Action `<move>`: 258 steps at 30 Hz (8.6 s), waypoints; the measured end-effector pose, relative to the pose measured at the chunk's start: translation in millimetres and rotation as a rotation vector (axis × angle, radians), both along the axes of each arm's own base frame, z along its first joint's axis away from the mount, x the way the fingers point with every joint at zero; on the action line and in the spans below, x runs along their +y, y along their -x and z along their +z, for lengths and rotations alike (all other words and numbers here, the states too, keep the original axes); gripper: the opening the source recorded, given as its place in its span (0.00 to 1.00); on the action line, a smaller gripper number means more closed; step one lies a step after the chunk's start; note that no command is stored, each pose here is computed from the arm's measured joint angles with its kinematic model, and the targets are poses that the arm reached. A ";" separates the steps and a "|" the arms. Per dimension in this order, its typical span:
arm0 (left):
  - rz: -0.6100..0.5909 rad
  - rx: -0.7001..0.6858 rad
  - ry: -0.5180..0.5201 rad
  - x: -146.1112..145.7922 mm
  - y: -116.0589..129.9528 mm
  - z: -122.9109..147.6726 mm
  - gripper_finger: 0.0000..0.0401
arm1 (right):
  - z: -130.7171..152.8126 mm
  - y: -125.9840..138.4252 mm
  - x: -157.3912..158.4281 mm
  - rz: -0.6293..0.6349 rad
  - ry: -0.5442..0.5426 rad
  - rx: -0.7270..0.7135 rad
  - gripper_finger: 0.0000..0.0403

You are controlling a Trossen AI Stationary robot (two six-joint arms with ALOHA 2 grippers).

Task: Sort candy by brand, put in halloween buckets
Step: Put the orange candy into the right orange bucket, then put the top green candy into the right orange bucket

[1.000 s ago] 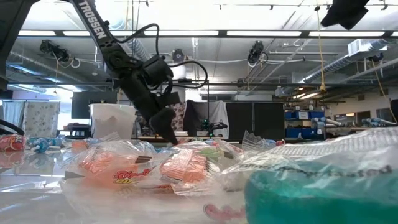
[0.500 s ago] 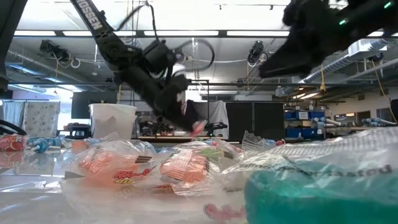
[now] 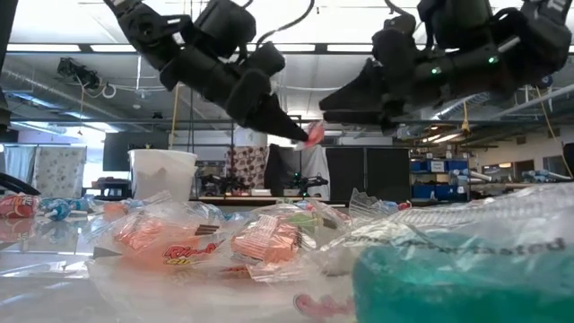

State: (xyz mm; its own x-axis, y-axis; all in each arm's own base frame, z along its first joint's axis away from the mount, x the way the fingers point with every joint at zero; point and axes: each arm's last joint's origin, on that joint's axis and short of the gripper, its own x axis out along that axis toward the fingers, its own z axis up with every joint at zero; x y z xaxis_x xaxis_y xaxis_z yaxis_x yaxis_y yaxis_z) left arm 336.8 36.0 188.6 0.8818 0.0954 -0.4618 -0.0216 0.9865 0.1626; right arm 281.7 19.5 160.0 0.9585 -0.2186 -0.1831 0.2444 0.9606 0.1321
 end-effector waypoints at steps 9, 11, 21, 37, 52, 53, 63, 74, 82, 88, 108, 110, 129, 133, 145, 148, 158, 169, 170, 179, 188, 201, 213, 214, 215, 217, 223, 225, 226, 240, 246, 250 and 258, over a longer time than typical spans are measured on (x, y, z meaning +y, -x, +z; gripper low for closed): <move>-0.023 -0.013 -0.067 -15.3 -5.7 7.3 0.01 | -11.4 -3.7 -6.4 -0.041 0.021 0.030 0.47; -0.024 -0.012 -0.067 -15.5 -5.7 7.3 0.01 | -11.6 -4.0 -6.8 -0.051 0.035 0.030 0.42; -0.039 -0.007 -0.067 -20.2 -5.7 7.2 0.01 | -17.0 -2.6 -7.5 -0.056 0.092 0.103 0.03; 0.174 0.096 -0.075 -1.5 1.5 -0.3 0.36 | 25.9 34.2 9.1 0.038 0.058 0.303 0.01; 0.225 0.068 -0.047 9.8 1.6 1.2 0.41 | 130.1 114.8 43.0 0.449 -0.594 0.662 0.01; 0.225 0.054 -0.047 9.9 0.9 2.4 0.41 | 132.5 120.6 46.6 0.456 -0.655 0.713 0.01; 0.155 0.022 -0.003 7.1 -1.6 4.0 0.41 | 118.9 169.8 66.9 0.120 -0.739 1.189 0.02; 0.100 -0.001 0.016 3.0 -3.2 5.8 0.41 | 100.9 171.7 79.7 -0.016 -0.606 1.290 0.23; 0.139 -0.115 -0.008 10.6 -13.5 4.0 0.42 | 125.0 162.5 72.8 0.103 -0.398 1.050 0.32; 0.225 0.052 0.057 40.0 -30.7 -13.3 0.52 | 156.4 146.9 66.4 0.047 -0.215 0.729 0.32; 0.353 0.295 -0.025 73.7 -62.4 -63.9 0.39 | 111.6 127.3 53.8 -0.150 0.005 0.753 0.32; 0.351 0.309 -0.015 76.6 -60.6 -64.9 0.28 | 104.7 125.1 53.1 -0.163 0.011 0.768 0.32; -0.100 0.121 0.286 45.8 -59.7 -5.5 0.01 | 63.1 65.2 37.5 -0.043 0.267 0.578 0.33; -0.342 0.001 0.359 28.7 -62.7 15.8 0.01 | 65.8 58.9 35.0 0.018 0.398 0.552 0.33; -0.527 -0.106 0.366 3.9 -69.1 27.3 0.01 | 69.3 44.0 45.3 0.297 0.591 0.466 0.34; -0.527 -0.107 0.366 4.0 -69.2 27.4 0.01 | 63.7 39.0 47.0 0.311 0.625 0.479 0.34; -0.502 -0.106 0.418 4.1 -69.7 28.5 0.02 | 55.5 25.6 49.1 0.248 0.648 0.456 0.20; -0.307 -0.054 0.489 34.4 -64.6 23.1 0.27 | 68.3 50.9 44.4 0.273 0.387 0.604 0.04; -0.244 -0.037 0.480 41.4 -62.9 20.7 0.29 | 72.5 56.1 43.9 0.297 0.335 0.624 0.04; 0.329 0.201 0.338 98.6 -34.3 -4.1 0.33 | 124.1 112.2 36.6 0.419 -0.187 0.687 0.05; 0.378 0.248 0.331 105.1 -28.2 -7.8 0.33 | 117.1 173.2 36.4 0.209 -0.529 1.076 0.05; 0.399 0.243 0.284 122.6 -21.7 -7.2 0.33 | 69.8 180.3 66.7 0.040 -0.528 1.352 0.08; 0.392 0.181 0.208 127.0 -25.1 -1.9 0.48 | 75.0 171.4 76.2 0.225 -0.612 1.136 0.33; 0.393 0.168 0.207 127.4 -25.8 -0.9 0.51 | 77.1 172.9 74.8 0.233 -0.617 1.118 0.35; 0.408 0.149 0.210 128.3 -26.5 0.3 0.54 | 79.3 174.0 73.4 0.239 -0.619 1.093 0.36; 0.451 0.110 0.193 131.2 -27.7 3.3 0.60 | 83.9 174.6 71.6 0.260 -0.614 1.024 0.38; 0.470 0.063 0.152 145.4 -27.9 0.3 0.67 | 100.7 168.4 74.8 0.398 -0.523 0.745 0.39; 0.476 0.050 0.148 152.0 -28.7 -2.8 0.66 | 105.0 165.1 76.9 0.439 -0.499 0.680 0.39; 0.483 0.065 0.152 154.7 -28.0 -6.7 0.65 | 106.1 163.6 78.1 0.453 -0.492 0.661 0.39; 0.454 0.380 0.204 176.0 -51.6 -35.3 0.61 | 104.1 156.0 83.8 0.471 -0.467 0.650 0.39; 0.489 0.454 0.250 184.3 -52.6 -46.2 0.56 | 103.0 154.7 84.3 0.454 -0.457 0.648 0.39; 0.467 0.479 0.257 187.0 -49.5 -49.0 0.42 | 102.4 153.5 85.1 0.460 -0.441 0.647 0.39; 0.527 0.486 0.202 187.2 -49.2 -45.3 0.03 | 102.8 149.2 79.9 0.315 -0.259 0.532 0.39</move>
State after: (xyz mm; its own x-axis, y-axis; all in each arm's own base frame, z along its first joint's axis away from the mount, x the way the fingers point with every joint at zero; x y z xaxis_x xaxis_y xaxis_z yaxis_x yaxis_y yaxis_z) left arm 386.0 223.2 143.3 0.4340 0.3210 -0.8418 -0.4724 0.8767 0.0908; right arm 132.5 99.4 262.8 0.7339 0.1715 -0.6573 0.0529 0.9502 0.3071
